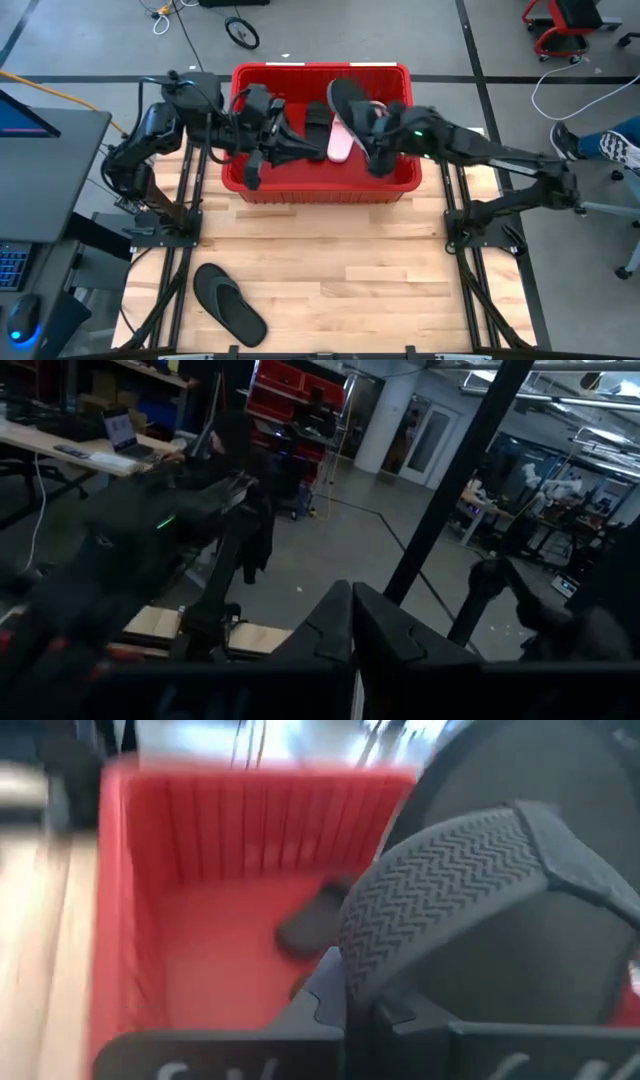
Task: Pick and place slides into bin
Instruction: Put the right black slipper into the red bin, then put the black slipper into the red bin
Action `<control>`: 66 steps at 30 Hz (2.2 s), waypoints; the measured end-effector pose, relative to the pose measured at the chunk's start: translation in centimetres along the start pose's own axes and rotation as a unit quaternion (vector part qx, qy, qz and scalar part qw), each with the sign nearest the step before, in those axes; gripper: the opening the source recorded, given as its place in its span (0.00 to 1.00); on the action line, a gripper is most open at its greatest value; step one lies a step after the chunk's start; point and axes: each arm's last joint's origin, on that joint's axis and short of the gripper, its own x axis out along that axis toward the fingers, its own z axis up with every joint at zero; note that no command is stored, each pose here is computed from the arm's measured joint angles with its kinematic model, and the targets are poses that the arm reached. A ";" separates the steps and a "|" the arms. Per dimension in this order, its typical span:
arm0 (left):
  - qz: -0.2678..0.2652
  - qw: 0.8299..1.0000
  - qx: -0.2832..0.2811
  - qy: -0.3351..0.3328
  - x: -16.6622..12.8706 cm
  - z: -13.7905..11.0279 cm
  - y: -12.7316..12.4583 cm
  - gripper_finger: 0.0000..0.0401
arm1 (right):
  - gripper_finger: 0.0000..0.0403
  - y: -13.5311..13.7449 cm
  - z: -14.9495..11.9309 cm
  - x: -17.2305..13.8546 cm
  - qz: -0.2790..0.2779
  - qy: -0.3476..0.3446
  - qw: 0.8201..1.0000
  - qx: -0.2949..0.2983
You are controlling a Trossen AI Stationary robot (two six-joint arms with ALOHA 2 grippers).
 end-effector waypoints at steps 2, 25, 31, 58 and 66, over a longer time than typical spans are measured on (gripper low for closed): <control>0.000 1.000 0.000 0.000 0.0 0.0 0.0 0.05 | 0.01 -0.6 -1.3 2.0 0.025 0.045 0.999 -0.013; 0.004 1.000 -0.003 0.014 0.0 -0.3 0.1 0.06 | 0.14 -0.4 -10.1 11.7 0.257 0.257 0.931 -0.019; 0.004 1.000 -0.003 0.014 0.0 -0.3 0.0 0.03 | 0.29 -0.3 -10.9 11.8 0.259 0.296 0.919 0.007; 0.290 0.795 -0.352 0.399 1.5 -17.4 -6.4 0.06 | 0.46 -0.9 -1.8 -6.6 0.179 0.057 0.976 0.108; 0.405 0.724 -0.465 0.309 2.3 -30.5 -9.9 0.07 | 0.45 0.5 -1.3 -8.5 0.216 0.034 0.970 0.104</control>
